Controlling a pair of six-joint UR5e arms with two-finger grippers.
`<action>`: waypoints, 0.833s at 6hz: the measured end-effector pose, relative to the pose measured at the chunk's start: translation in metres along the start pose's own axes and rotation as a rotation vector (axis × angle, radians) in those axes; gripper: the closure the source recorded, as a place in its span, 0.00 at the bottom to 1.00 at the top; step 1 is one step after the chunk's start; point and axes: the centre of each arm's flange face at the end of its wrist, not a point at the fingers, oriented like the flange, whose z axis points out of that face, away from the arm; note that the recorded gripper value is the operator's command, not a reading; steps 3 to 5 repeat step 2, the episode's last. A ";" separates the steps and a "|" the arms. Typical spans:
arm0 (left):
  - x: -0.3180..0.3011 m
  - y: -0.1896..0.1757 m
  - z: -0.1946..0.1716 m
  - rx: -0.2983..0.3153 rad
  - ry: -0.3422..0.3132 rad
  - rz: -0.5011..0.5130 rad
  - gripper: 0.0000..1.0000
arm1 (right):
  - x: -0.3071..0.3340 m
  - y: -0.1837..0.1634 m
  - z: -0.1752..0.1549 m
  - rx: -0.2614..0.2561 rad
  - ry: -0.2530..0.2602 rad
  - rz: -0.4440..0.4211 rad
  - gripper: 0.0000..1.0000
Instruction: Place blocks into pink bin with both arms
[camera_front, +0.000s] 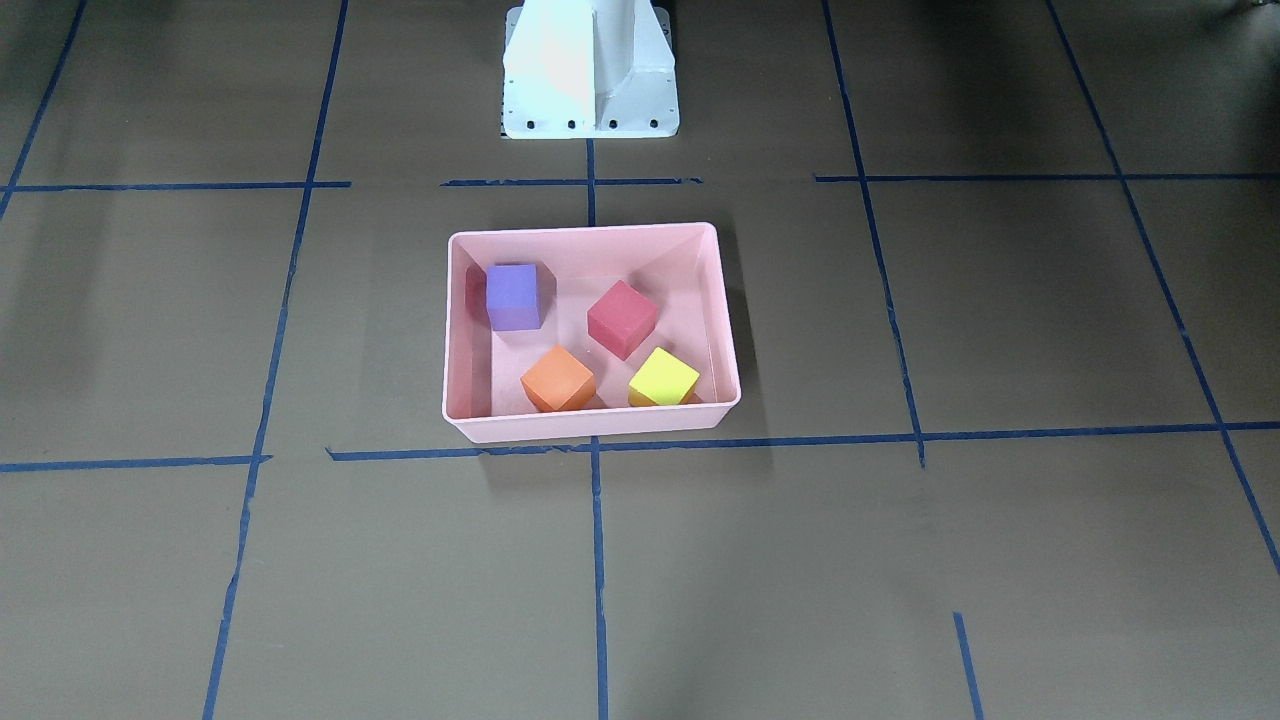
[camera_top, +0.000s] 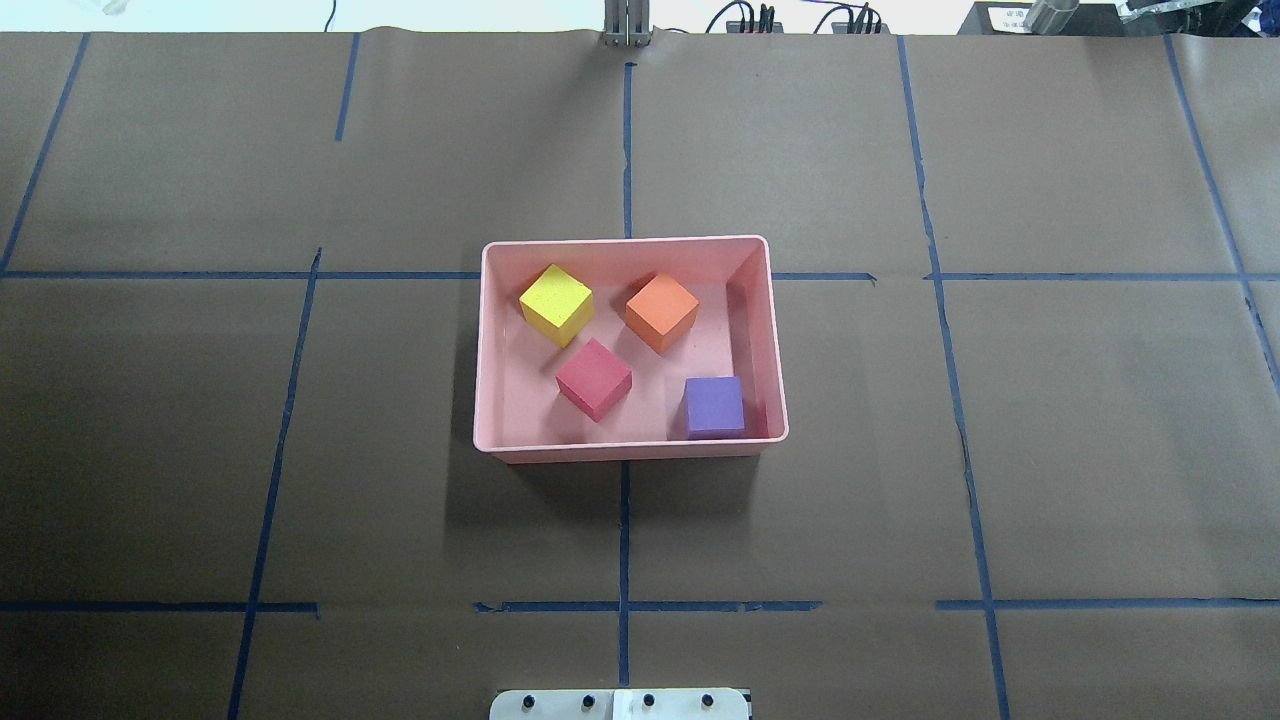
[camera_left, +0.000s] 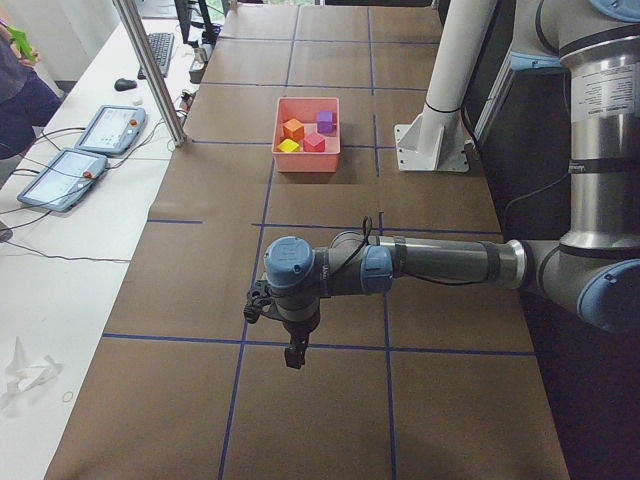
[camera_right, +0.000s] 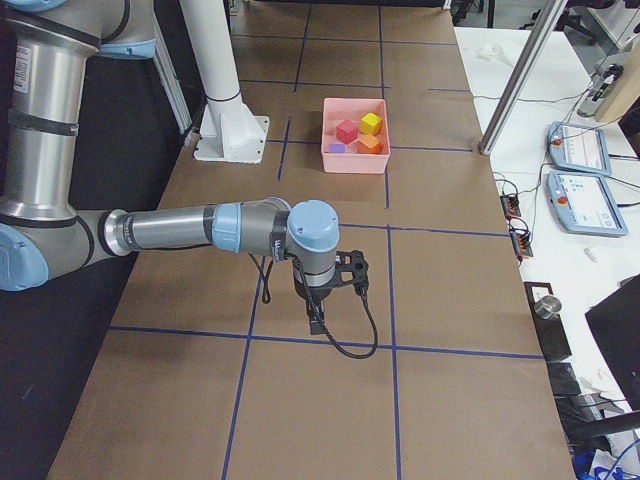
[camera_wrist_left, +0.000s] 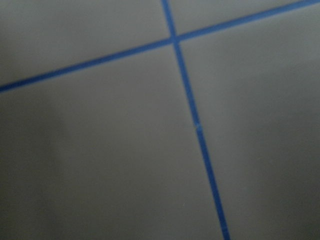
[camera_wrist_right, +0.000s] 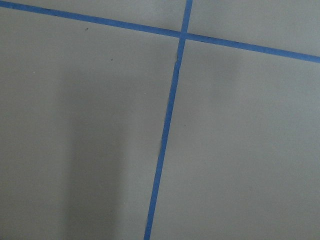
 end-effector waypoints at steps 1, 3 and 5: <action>0.001 0.003 -0.005 0.012 -0.003 0.000 0.00 | 0.000 0.000 0.000 0.000 -0.001 0.000 0.00; 0.002 0.004 -0.007 0.017 -0.001 0.003 0.00 | 0.000 0.000 0.001 -0.001 -0.002 0.001 0.00; 0.002 0.004 -0.007 0.017 -0.001 0.003 0.00 | 0.000 0.000 0.001 -0.001 -0.002 0.001 0.00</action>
